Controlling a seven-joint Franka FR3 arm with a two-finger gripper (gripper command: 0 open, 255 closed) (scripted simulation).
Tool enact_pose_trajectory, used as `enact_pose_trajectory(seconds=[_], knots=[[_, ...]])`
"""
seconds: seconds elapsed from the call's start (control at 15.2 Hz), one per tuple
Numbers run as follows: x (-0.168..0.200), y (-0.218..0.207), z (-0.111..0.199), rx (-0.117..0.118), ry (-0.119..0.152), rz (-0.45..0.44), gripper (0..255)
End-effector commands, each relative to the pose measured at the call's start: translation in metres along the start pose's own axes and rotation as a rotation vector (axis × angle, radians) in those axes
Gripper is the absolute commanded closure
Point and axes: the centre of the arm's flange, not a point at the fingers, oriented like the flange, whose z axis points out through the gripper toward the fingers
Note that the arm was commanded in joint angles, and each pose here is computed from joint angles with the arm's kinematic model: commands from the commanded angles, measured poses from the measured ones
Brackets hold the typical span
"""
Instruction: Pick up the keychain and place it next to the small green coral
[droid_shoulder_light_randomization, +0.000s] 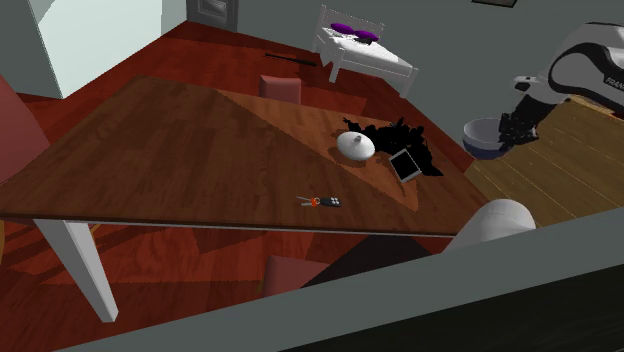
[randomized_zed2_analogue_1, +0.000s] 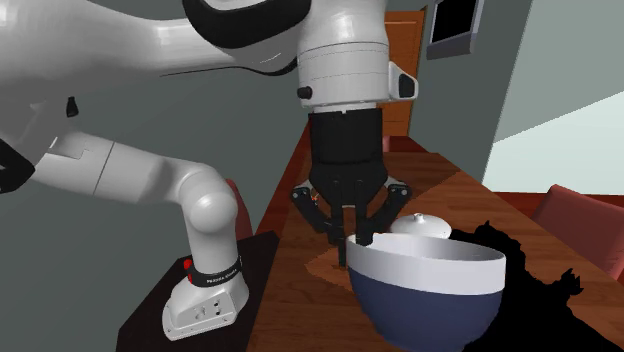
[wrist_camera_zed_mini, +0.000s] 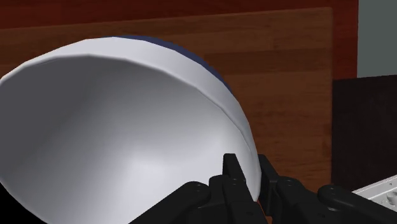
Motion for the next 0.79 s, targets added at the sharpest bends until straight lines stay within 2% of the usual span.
enact_pose_trajectory(seconds=[0.0, 0.73], knots=[[-0.026, 0.003, 0.007, 0.004, -0.003, 0.014, 255], [-0.019, -0.003, 0.064, 0.004, -0.003, 0.014, 255]])
